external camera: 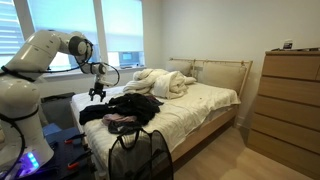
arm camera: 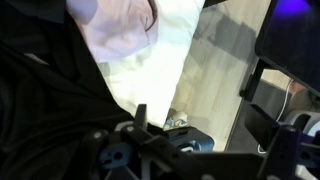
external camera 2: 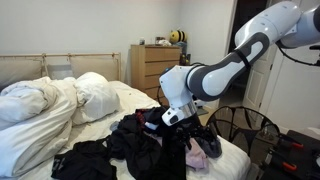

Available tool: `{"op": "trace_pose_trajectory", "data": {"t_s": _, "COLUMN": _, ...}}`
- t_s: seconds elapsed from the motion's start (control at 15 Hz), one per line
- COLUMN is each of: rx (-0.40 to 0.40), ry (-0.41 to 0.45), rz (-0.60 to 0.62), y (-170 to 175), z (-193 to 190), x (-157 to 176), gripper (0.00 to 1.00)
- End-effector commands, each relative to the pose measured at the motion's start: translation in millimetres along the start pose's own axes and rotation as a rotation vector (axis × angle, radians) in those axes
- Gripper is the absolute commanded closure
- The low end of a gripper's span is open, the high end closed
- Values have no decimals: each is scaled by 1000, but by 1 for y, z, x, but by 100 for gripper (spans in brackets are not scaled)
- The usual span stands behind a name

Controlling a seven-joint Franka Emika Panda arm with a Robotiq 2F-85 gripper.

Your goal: Put the black sweater in the laundry basket

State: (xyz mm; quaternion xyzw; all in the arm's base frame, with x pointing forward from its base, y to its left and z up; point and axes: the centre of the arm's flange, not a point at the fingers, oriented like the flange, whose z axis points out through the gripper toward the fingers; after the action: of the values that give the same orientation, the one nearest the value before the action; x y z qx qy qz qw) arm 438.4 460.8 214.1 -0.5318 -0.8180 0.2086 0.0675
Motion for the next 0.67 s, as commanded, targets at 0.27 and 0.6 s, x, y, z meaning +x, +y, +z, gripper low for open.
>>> {"op": "trace_pose_trajectory", "data": {"t_s": 0.27, "rx": -13, "ry": 15, "rz": -12, "y": 2, "z": 8, "x": 7, "gripper": 0}}
{"op": "trace_pose_trajectory", "data": {"t_s": 0.6, "rx": -14, "ry": 15, "rz": -11, "y": 2, "z": 8, "x": 7, "gripper": 0}}
